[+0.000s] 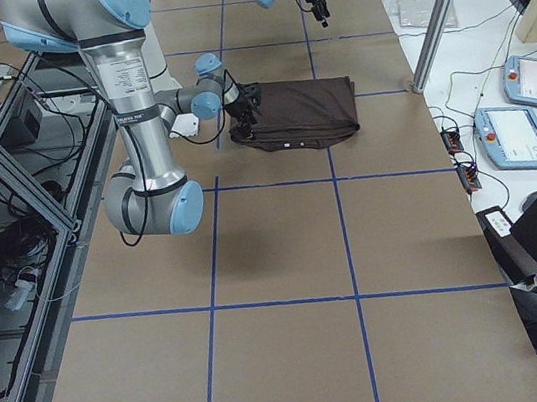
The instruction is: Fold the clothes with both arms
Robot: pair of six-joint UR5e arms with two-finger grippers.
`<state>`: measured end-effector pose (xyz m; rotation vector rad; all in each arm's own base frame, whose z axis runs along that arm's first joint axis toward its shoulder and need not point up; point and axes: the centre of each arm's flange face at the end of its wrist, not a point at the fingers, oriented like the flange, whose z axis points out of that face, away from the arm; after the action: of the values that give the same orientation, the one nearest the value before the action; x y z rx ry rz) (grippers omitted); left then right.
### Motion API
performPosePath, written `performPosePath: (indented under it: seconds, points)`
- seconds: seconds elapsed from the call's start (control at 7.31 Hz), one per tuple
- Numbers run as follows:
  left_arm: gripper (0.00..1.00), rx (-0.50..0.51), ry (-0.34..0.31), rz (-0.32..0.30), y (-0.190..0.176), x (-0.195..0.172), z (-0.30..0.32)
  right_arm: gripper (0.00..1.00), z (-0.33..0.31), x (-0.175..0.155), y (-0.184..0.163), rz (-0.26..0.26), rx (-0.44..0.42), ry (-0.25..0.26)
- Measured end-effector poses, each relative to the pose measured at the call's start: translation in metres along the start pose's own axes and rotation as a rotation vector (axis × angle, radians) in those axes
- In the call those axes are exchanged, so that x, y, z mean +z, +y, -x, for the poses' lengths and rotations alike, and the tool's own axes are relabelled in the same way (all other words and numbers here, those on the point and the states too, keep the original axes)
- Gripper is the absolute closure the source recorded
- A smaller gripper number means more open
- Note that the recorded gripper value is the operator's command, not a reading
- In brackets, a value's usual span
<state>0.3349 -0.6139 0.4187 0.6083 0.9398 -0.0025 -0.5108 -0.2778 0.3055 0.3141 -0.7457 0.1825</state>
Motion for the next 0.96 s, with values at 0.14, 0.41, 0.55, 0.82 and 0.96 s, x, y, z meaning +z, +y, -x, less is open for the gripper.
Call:
performPosePath:
  seconds: [0.14,0.41,0.55,0.82,0.96]
  points:
    - [0.00,0.000,0.001,0.003,0.000,0.000,0.000,0.00,0.015,0.002,0.017,0.021,-0.041,0.003]
    - [0.00,-0.001,0.001,0.004,0.001,0.000,0.000,0.62,0.030,0.002,0.036,0.046,-0.146,-0.006]
    - [0.00,-0.002,0.000,0.005,0.002,0.001,0.000,0.79,0.034,0.000,0.039,0.050,-0.186,-0.013]
    - [0.00,-0.014,-0.002,0.007,0.006,0.001,0.005,0.84,0.039,-0.003,0.039,0.054,-0.224,-0.025]
    - [0.00,-0.018,-0.003,0.007,0.007,0.001,0.007,0.90,0.039,-0.004,0.039,0.054,-0.241,-0.027]
